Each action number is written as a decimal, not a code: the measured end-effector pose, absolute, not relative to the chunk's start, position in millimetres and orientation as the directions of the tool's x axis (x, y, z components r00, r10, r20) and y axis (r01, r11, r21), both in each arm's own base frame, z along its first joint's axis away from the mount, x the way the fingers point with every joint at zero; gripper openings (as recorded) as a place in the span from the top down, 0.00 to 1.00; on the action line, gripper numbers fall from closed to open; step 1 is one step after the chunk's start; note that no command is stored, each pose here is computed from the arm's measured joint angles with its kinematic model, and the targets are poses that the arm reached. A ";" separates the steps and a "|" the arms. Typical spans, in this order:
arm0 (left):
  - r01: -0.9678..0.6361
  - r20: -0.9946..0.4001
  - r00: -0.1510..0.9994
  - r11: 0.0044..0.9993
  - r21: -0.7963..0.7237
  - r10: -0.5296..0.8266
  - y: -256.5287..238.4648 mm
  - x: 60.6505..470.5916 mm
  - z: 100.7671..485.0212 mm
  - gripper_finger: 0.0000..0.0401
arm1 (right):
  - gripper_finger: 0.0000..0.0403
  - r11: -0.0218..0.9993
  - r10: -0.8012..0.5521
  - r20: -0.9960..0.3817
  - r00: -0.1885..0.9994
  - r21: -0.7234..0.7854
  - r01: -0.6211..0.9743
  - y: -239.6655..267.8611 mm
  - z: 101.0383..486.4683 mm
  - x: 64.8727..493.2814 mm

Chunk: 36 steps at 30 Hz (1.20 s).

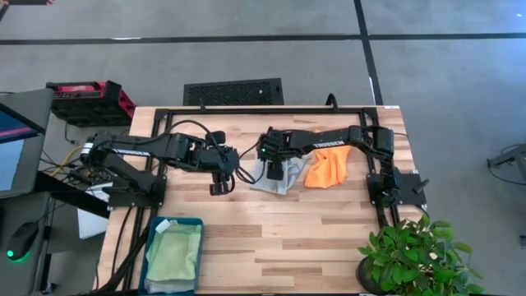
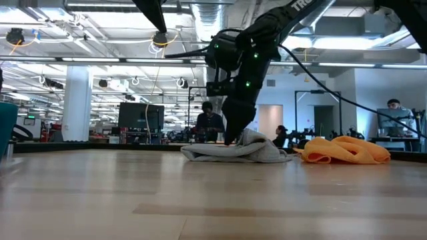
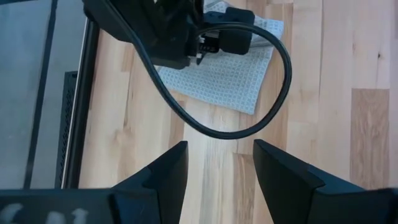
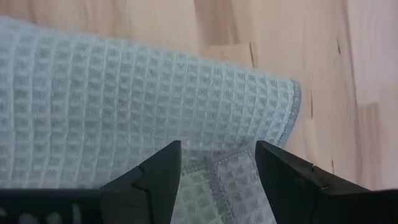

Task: Fold microfiber towels
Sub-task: Fold the gray microfiber towel

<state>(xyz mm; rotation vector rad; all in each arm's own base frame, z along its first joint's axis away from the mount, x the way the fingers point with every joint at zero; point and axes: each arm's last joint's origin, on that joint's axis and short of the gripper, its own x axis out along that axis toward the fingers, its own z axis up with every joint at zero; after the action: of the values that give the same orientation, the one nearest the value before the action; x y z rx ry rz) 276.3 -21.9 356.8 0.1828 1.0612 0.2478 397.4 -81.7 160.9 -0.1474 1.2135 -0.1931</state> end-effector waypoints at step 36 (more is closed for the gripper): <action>-0.125 -0.838 0.464 0.958 0.258 0.286 -21.9 276.3 356.8 0.57 | 0.43 0.972 -0.231 -0.955 0.187 -0.219 0.081 -83.4 151.5 377.2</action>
<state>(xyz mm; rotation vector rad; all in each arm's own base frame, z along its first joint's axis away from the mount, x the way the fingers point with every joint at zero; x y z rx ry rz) 276.3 -21.9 356.8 0.1683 1.0597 0.2540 377.2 -83.4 151.5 -0.1292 1.3663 -0.2202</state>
